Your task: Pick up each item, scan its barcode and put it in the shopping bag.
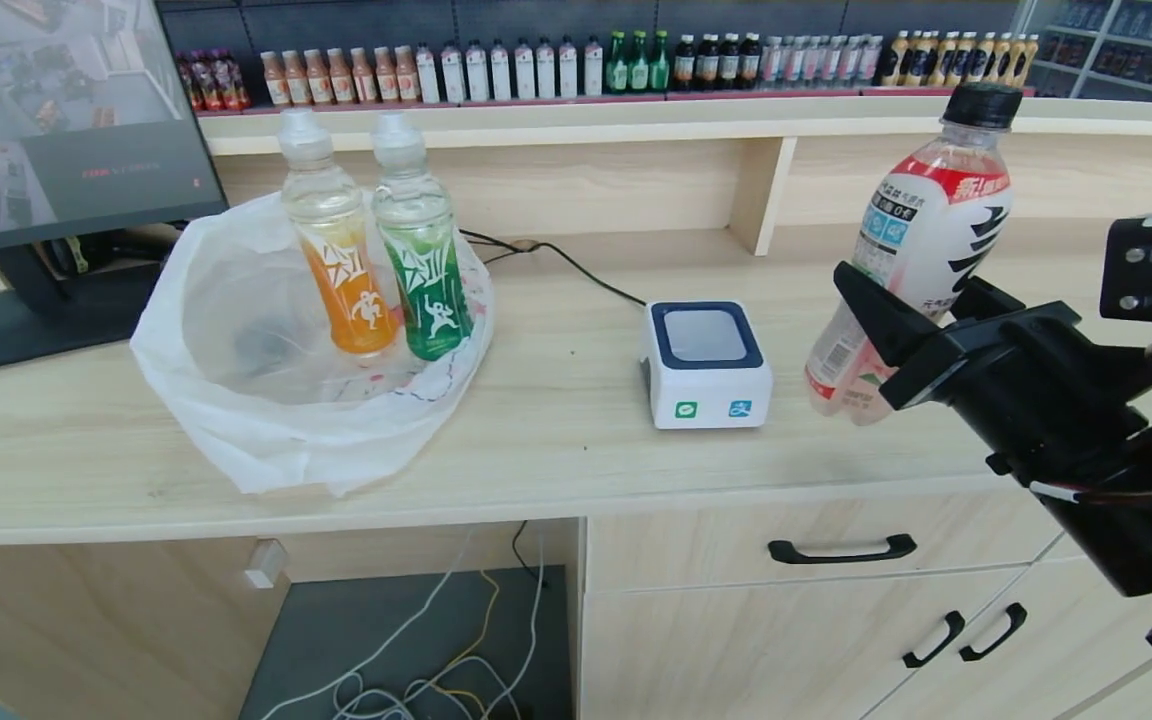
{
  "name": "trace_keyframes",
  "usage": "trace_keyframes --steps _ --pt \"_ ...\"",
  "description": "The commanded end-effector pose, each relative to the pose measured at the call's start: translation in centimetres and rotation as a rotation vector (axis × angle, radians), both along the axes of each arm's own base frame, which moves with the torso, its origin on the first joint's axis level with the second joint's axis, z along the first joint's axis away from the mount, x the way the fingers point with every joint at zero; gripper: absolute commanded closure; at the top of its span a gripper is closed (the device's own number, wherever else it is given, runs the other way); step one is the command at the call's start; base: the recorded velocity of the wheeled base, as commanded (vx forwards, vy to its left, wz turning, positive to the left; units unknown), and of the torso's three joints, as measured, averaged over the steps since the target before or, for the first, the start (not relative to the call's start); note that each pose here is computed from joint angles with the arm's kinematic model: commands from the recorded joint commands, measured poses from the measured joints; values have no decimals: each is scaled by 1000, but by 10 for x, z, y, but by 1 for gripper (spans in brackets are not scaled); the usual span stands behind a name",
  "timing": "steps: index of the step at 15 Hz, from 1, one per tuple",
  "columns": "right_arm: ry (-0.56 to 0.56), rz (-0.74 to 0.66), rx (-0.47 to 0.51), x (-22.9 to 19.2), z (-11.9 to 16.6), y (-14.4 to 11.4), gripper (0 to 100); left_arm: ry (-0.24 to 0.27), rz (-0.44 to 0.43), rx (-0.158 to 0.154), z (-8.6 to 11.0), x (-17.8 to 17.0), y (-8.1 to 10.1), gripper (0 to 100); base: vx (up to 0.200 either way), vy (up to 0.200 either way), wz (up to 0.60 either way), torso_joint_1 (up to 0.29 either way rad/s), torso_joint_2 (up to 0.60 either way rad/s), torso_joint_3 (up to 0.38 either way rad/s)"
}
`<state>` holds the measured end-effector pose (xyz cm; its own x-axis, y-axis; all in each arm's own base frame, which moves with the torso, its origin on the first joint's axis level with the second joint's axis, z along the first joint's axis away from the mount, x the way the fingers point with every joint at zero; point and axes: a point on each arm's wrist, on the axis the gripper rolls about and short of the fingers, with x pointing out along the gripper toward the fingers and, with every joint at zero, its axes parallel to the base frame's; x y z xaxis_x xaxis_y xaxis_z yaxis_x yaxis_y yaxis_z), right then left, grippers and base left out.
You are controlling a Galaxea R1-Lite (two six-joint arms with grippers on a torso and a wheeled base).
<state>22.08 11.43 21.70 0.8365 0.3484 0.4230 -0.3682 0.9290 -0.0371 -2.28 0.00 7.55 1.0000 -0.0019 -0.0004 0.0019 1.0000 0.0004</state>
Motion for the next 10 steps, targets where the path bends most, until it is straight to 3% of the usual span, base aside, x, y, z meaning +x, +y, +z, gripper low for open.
trace_keyframes --steps 1,10 --pt "1 16 -7 -3 -1 4 100 0 0 1 0 0 0 0 0 0 0 0 0 0" --pt "-7 -12 -30 -1 -1 0 100 0 0 0 0 0 0 0 0 0 0 0 0 0"
